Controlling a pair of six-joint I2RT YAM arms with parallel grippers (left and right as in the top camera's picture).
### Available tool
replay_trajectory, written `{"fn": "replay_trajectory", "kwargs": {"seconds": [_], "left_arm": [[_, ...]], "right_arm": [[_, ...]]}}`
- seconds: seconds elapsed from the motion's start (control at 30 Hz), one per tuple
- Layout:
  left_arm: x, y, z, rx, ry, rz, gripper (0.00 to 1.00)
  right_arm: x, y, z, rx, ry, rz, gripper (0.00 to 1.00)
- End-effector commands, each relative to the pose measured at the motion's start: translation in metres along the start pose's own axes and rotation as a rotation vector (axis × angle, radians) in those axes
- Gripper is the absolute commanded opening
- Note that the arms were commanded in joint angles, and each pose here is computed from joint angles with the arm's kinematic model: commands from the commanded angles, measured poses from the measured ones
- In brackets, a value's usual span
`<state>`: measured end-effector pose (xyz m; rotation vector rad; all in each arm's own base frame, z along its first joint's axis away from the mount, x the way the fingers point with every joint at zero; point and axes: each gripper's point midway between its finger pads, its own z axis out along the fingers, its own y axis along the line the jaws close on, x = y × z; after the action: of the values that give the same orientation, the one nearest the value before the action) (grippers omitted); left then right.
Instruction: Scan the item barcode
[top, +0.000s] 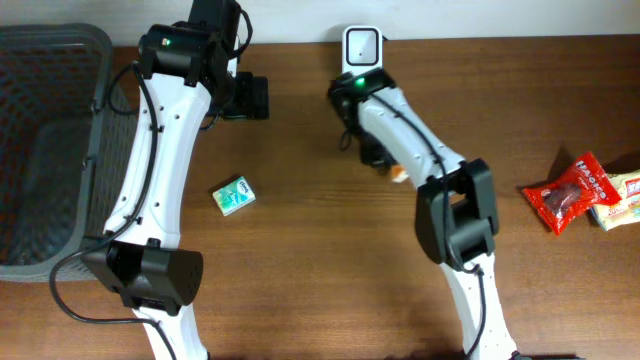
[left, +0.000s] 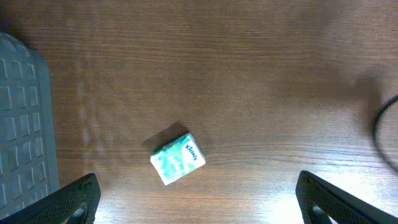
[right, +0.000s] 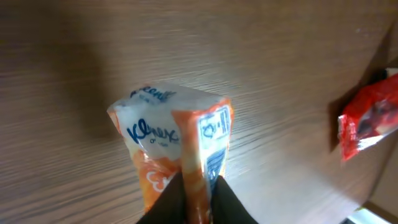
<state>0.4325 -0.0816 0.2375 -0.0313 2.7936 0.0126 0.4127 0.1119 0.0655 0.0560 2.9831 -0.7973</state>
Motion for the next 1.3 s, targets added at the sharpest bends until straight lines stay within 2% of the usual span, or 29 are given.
{"fn": "replay_trajectory", "kwargs": {"seconds": [0.0, 0.1, 0.3, 0.37, 0.5, 0.57, 0.67, 0.8, 0.93, 1.0, 1.07, 1.2, 1.27], "left_arm": [[0.000, 0.000, 0.006, -0.011, 0.012, -0.004, 0.99], [0.000, 0.000, 0.006, -0.011, 0.012, -0.004, 0.99], [0.000, 0.000, 0.006, -0.011, 0.012, -0.004, 0.99], [0.000, 0.000, 0.006, -0.011, 0.012, -0.004, 0.99], [0.000, 0.000, 0.006, -0.011, 0.012, -0.004, 0.99], [0.000, 0.000, 0.006, -0.011, 0.012, -0.004, 0.99], [0.000, 0.000, 0.006, -0.011, 0.012, -0.004, 0.99], [0.000, 0.000, 0.006, -0.011, 0.012, -0.004, 0.99], [0.000, 0.000, 0.006, -0.011, 0.012, -0.004, 0.99], [-0.005, -0.001, 0.006, -0.002, -0.007, -0.006, 0.99], [-0.007, -0.003, 0.006, 0.005, -0.017, -0.007, 0.99], [-0.007, -0.009, 0.006, 0.041, -0.012, -0.008, 0.99], [0.003, -0.040, 0.002, 0.225, 0.039, -0.003, 0.99]], "right_arm": [[0.006, 0.022, -0.008, 0.004, -0.039, -0.028, 0.18], [0.013, 0.040, -0.016, -0.019, -0.053, -0.061, 0.27], [0.020, 0.041, -0.023, -0.023, -0.041, -0.081, 0.29], [0.016, 0.029, -0.029, -0.041, -0.025, -0.052, 0.37], [0.003, 0.003, -0.035, -0.189, 0.059, 0.036, 0.37], [-0.003, -0.005, -0.038, -0.340, 0.113, 0.019, 0.37], [-0.010, -0.043, -0.035, -0.465, 0.182, 0.083, 0.44], [-0.017, -0.079, -0.041, -0.568, 0.162, 0.135, 0.48], [-0.017, -0.116, -0.072, -0.627, 0.062, 0.172, 0.50], [-0.012, -0.133, -0.092, -0.630, -0.006, 0.161, 0.58], [-0.001, -0.151, -0.107, -0.597, -0.059, 0.175, 0.97], [0.026, -0.184, -0.128, -0.530, -0.126, 0.206, 0.99], [0.032, -0.196, -0.129, -0.518, -0.135, 0.231, 0.99]]}}
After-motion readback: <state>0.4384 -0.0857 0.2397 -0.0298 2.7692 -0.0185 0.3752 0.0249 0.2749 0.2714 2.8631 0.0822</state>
